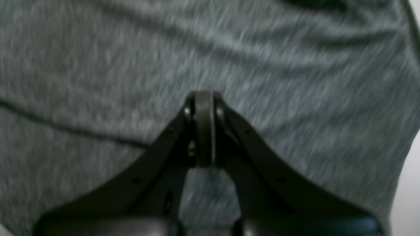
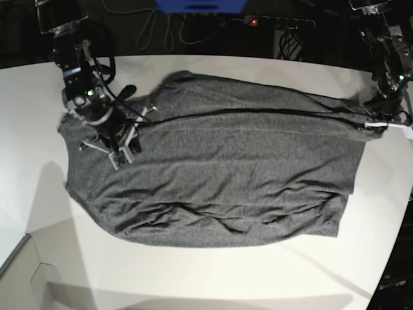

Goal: Layout the t-shirt on the table in an organized manner, then fold the t-shirt properly
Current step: 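Grasp the folded collar edge with the right gripper near the shirt center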

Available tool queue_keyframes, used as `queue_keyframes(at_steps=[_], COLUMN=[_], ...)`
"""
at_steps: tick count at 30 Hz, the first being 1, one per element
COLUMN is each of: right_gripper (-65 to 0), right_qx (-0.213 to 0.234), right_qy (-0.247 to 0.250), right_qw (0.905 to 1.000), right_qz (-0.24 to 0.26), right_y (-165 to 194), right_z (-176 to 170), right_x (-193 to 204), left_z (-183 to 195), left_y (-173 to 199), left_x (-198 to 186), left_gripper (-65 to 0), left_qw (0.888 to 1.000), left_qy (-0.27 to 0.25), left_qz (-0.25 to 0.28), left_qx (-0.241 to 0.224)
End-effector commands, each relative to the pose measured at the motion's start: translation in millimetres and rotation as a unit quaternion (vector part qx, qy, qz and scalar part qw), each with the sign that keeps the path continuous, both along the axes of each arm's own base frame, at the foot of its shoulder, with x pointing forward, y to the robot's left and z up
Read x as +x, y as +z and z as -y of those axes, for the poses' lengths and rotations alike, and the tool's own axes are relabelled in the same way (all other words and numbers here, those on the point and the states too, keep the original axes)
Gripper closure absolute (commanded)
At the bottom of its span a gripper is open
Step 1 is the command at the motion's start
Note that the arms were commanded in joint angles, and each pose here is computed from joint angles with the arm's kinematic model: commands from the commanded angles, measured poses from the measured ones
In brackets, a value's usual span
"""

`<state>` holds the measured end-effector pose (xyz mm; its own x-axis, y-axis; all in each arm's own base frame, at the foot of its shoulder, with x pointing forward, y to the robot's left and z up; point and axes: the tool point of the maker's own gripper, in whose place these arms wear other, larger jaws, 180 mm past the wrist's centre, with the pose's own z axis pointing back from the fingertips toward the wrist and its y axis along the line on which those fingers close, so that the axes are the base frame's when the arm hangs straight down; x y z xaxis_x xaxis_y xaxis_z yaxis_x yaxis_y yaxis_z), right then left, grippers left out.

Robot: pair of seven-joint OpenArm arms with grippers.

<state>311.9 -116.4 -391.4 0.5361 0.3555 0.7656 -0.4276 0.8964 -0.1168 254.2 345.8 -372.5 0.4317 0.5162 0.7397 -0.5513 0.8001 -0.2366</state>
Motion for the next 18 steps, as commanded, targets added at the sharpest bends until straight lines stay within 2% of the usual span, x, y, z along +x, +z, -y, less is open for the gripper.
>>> queue_keyframes(at_steps=[1,5,7,10,13,15,18], right_gripper=[0.0,0.0,-2.0,-11.3,-20.5,-24.8,-26.9], right_qx=[0.004,0.003,0.003,-0.006,-0.043,-0.061,-0.085], right_qy=[0.004,0.004,0.007,0.008,0.013,0.017,0.030], right_qw=[0.9996,0.9996,0.9996,0.9998,0.9986,0.9972,0.9942], right_qz=[0.028,0.029,0.027,0.019,0.027,0.039,0.058], right_y=[15.6,16.9,15.3,9.0,7.1,11.6,21.9], right_z=[0.1,0.3,-1.3,0.5,5.2,3.9,3.1], right_x=[10.9,12.5,10.6,4.0,4.8,6.9,-1.3], left_z=[-7.6,-7.5,-7.3,-6.4,-6.9,-6.9,-6.9], left_y=[14.8,14.9,14.9,14.4,15.0,15.0,15.0], left_x=[6.8,6.5,6.5,7.4,7.8,7.8,7.8], left_gripper=[-0.2,-0.2,-0.2,-0.2,-0.2,-0.2,-0.2], left_qw=[1.000,1.000,1.000,1.000,1.000,1.000,1.000], left_qy=[0.001,0.001,0.001,0.001,0.002,0.002,0.002], left_qz=[0.021,0.021,0.022,0.022,0.023,0.023,0.023], left_qx=[0.019,0.019,0.018,0.017,0.017,0.017,0.017])
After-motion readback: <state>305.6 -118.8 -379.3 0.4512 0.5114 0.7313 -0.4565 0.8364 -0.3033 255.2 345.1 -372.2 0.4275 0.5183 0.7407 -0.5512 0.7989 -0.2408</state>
